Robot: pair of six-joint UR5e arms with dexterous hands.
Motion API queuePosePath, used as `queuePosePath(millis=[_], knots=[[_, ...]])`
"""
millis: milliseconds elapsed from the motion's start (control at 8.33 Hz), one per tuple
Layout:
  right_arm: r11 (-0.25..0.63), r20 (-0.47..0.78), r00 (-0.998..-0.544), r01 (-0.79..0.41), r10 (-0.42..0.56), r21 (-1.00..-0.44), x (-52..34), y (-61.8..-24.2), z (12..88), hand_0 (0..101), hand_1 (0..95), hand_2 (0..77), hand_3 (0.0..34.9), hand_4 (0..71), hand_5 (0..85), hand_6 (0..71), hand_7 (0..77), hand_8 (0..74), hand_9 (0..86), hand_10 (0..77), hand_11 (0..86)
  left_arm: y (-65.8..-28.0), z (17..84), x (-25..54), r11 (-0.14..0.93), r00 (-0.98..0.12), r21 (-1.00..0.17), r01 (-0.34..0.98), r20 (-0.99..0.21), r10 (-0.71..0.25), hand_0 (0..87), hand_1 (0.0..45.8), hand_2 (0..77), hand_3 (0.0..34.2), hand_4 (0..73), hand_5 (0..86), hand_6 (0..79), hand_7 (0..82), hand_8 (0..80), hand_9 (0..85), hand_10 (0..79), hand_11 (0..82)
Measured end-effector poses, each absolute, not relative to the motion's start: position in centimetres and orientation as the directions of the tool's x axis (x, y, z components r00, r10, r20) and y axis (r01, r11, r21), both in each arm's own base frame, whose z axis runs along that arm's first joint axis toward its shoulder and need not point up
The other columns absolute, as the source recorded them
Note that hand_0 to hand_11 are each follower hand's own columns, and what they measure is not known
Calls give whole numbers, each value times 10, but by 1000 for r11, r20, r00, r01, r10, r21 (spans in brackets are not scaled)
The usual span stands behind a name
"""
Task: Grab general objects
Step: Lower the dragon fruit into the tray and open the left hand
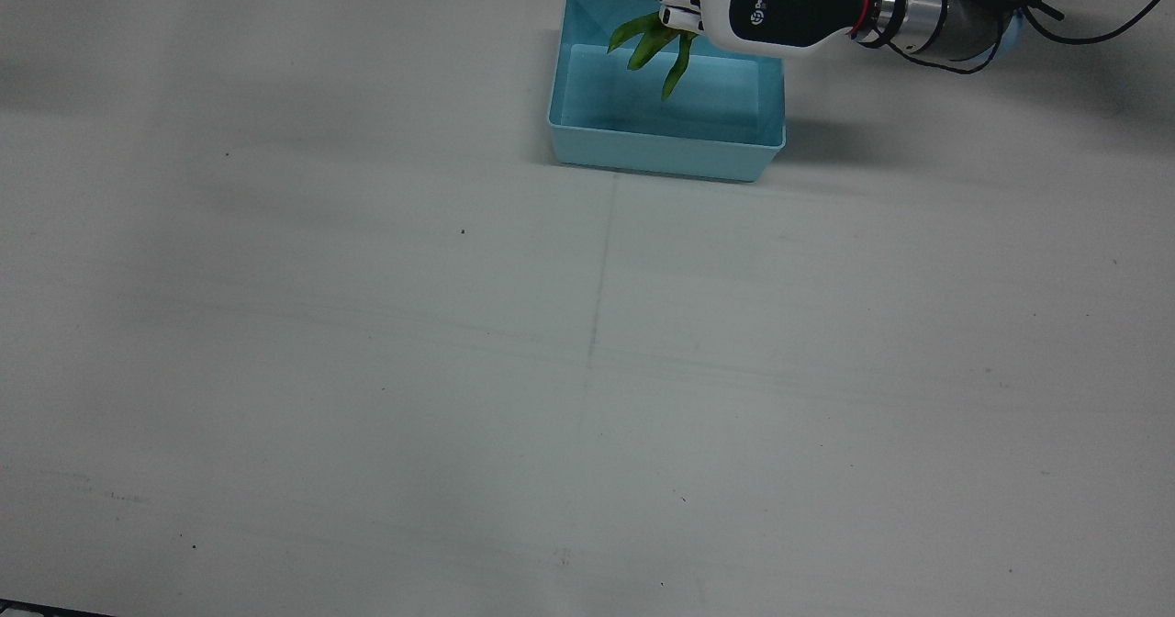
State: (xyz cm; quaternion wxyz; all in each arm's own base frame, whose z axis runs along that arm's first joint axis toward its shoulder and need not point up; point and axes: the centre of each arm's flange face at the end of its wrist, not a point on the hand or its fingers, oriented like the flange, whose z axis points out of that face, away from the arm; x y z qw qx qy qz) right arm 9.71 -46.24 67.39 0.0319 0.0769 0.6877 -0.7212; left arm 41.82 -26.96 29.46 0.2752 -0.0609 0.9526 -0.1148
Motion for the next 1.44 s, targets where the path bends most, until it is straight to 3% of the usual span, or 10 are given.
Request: queuePosePath(millis=[720, 840, 960, 1080, 1200, 1320, 1440], knots=[[-52, -155, -986, 152, 60, -987, 97, -462, 674, 0, 949, 774, 0, 0, 0, 0, 0, 0, 5, 0, 5, -248, 287, 430, 965, -860, -235, -113, -463, -213, 815, 0, 104, 0, 660, 76, 578, 371, 458, 589, 305, 714], [-52, -155, -986, 152, 60, -987, 97, -462, 674, 0, 949, 774, 0, 0, 0, 0, 0, 0, 5, 0, 5, -248, 287, 430, 965, -860, -235, -113, -463, -213, 815, 0, 104, 0, 649, 65, 507, 344, 404, 567, 300, 698], [-52, -155, -986, 152, 60, -987, 97, -462, 674, 0, 949, 774, 0, 0, 0, 0, 0, 0, 5, 0, 5, -248, 288, 430, 966, -860, -234, -113, -463, -213, 811, 0, 22, 0, 507, 33, 289, 93, 175, 382, 322, 562], [-52, -155, -986, 152, 60, -987, 97, -462, 674, 0, 949, 774, 0, 0, 0, 0, 0, 0, 5, 0, 5, -248, 288, 430, 965, -861, -235, -113, -462, -213, 805, 0, 22, 0, 507, 33, 289, 93, 175, 382, 322, 562], [-52, -155, -986, 152, 60, -987, 97, -462, 674, 0, 949, 774, 0, 0, 0, 0, 0, 0, 5, 0, 5, -248, 288, 430, 965, -861, -235, -114, -462, -214, 805, 0, 22, 0, 393, 22, 142, 11, 22, 273, 311, 0], [-52, -155, -986, 152, 60, -987, 97, -462, 674, 0, 949, 774, 0, 0, 0, 0, 0, 0, 5, 0, 5, -249, 288, 429, 965, -860, -237, -113, -462, -214, 788, 0, 22, 0, 114, 22, 0, 5, 11, 11, 316, 0], [-52, -155, -986, 152, 60, -987, 97, -462, 674, 0, 949, 774, 0, 0, 0, 0, 0, 0, 5, 0, 5, -252, 289, 428, 964, -859, -241, -111, -464, -215, 790, 0, 22, 0, 55, 22, 0, 5, 11, 11, 316, 0]])
